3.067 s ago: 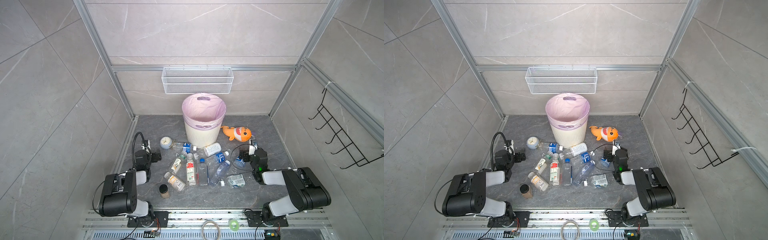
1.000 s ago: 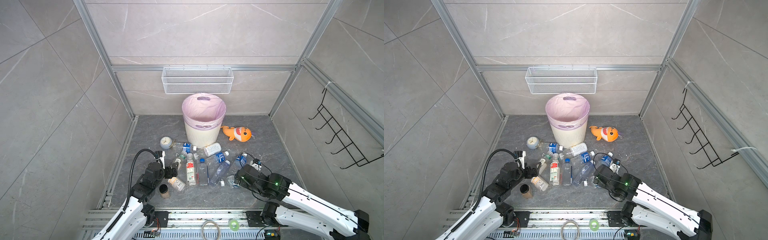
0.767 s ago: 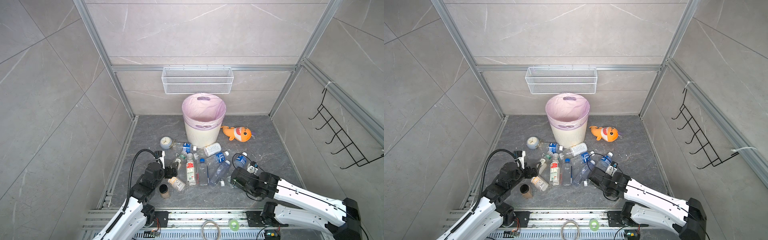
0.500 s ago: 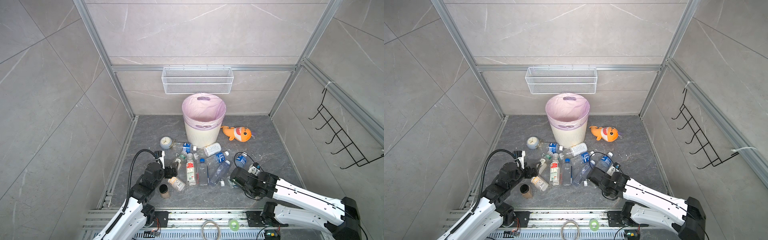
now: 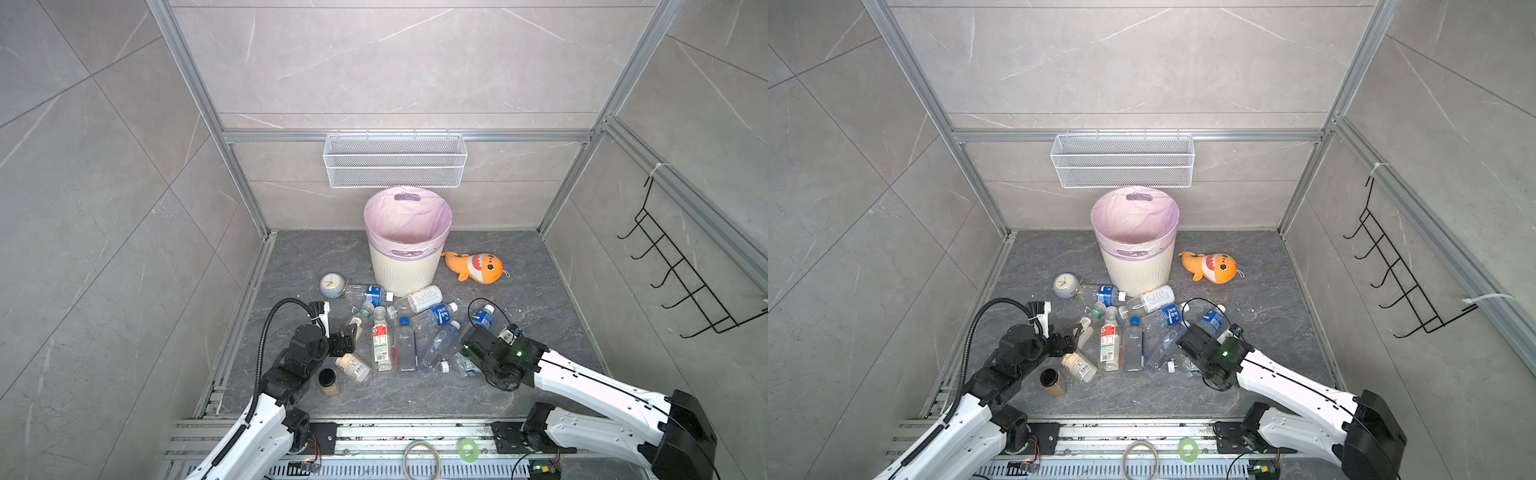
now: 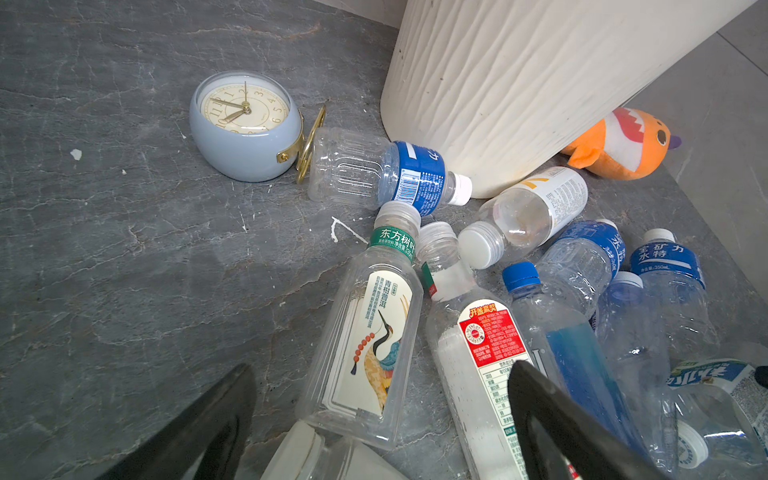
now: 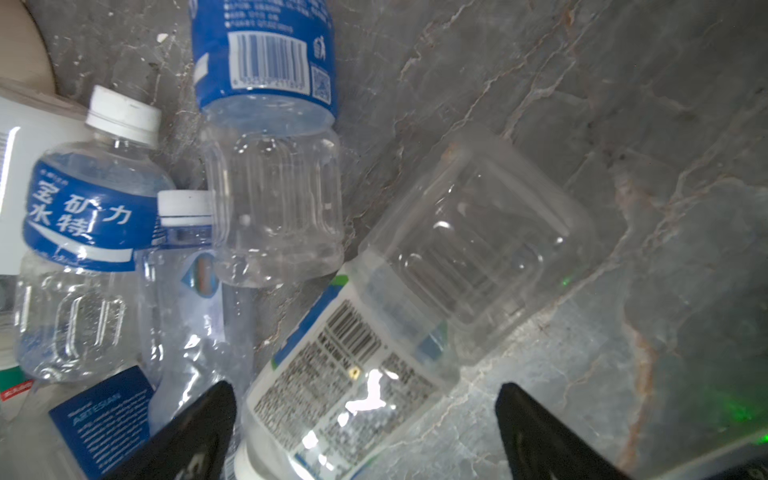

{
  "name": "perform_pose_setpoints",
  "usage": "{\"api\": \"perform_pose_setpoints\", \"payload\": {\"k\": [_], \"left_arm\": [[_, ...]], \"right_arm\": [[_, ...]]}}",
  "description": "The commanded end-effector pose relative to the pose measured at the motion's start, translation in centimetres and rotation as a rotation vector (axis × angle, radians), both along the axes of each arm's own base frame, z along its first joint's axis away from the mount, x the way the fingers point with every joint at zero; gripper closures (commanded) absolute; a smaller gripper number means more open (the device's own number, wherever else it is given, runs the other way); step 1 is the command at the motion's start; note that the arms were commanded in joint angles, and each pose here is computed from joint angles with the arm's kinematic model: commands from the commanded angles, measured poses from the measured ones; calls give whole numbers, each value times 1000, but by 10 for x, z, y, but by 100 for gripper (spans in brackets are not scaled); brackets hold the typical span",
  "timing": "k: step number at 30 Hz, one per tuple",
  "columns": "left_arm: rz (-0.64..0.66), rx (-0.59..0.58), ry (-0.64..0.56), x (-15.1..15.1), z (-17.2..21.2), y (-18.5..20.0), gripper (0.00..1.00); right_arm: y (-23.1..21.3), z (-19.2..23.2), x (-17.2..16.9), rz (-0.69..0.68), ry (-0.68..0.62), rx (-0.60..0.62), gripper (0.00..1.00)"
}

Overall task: Throw the plastic bottles in the bin
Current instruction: 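Lower the right gripper onto the large clear square bottle and grasp it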

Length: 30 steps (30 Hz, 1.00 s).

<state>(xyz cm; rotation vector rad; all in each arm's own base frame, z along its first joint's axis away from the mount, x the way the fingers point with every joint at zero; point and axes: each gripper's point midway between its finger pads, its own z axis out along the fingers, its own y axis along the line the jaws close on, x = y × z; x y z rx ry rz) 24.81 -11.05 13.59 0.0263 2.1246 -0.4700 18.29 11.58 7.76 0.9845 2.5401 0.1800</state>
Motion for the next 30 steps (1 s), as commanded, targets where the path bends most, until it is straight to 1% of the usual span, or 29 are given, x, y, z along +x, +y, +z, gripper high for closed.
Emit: {"api": "perform_pose_setpoints", "payload": {"k": [1, 5, 11, 22, 30], "left_arm": [[-1, 10, -34, 4, 6, 0, 3], [3, 14, -31, 5, 5, 0, 4], [4, 16, -27, 6, 4, 0, 4], [3, 18, -22, 7, 2, 0, 4], [8, 22, -15, 8, 1, 0, 4]], "right_arm": [[6, -13, 4, 45, 40, 18, 0], [9, -20, 5, 65, 64, 4, 0], [-3, -30, -2, 89, 97, -45, 1], [-18, -34, -4, 121, 117, -123, 17], [-21, -47, 1, 163, 163, -147, 14]]}}
